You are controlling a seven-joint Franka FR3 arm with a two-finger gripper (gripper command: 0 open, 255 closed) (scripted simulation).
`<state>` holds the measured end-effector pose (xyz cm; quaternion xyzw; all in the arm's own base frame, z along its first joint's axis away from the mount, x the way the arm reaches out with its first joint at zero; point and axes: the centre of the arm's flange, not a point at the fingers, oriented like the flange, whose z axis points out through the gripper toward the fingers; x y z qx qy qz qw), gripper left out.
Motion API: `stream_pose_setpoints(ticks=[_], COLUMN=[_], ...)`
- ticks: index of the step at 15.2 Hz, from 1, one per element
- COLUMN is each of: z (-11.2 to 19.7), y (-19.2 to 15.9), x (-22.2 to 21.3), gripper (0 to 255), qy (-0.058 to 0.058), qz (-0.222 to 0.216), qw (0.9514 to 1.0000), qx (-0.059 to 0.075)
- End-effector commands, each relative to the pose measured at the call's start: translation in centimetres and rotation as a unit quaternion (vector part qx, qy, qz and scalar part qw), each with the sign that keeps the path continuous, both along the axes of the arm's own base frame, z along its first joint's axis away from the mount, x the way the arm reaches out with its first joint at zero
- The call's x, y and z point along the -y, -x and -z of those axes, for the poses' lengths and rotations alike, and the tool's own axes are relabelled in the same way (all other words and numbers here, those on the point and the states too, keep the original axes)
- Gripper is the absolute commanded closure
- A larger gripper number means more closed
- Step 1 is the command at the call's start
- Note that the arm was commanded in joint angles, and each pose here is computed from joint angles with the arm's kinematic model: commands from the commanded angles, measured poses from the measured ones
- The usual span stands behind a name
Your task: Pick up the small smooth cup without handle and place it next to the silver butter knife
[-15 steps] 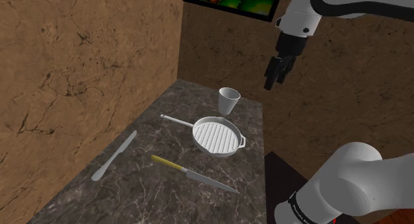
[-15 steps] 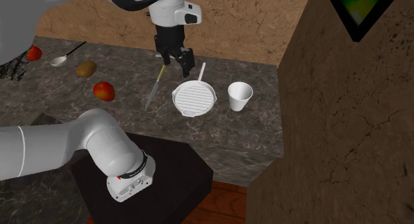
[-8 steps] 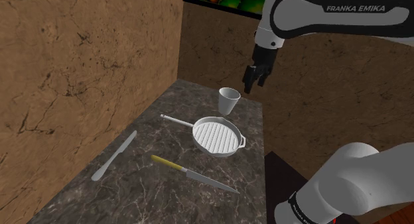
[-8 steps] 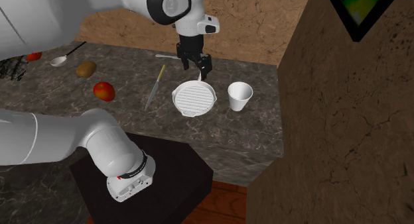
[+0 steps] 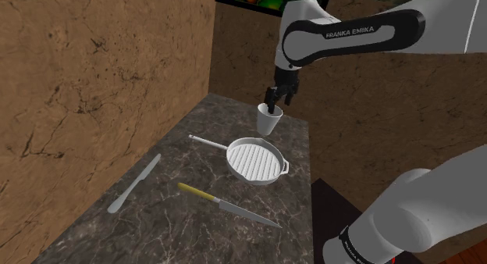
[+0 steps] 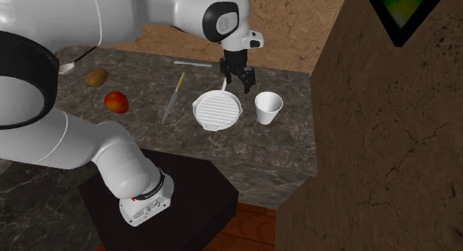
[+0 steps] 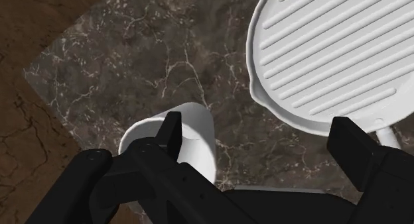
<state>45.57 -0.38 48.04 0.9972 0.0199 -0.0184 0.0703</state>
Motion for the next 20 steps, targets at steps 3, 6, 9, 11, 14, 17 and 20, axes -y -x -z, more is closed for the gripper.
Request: stream_pose_setpoints(ticks=[3, 6, 9, 11, 14, 17, 20], z=[3.7, 6.1, 7.8, 8.9, 10.4, 11.7, 11.7], y=[-4.1, -7.1, -9.3, -9.3, -9.2, -9.2, -9.2], x=[0.8, 1.4, 1.9, 2.2, 2.5, 2.8, 2.8], gripper=[0, 0, 0, 0, 0, 0, 0], qy=[0.016, 0.029, 0.037, 0.037, 0.037, 0.037, 0.037], qz=[0.008, 0.013, 0.018, 0.018, 0.018, 0.018, 0.018], qw=[0.9998, 0.9995, 0.9991, 0.9991, 0.9991, 0.9991, 0.9991], qx=[0.002, 0.004, 0.005, 0.005, 0.005, 0.005, 0.005])
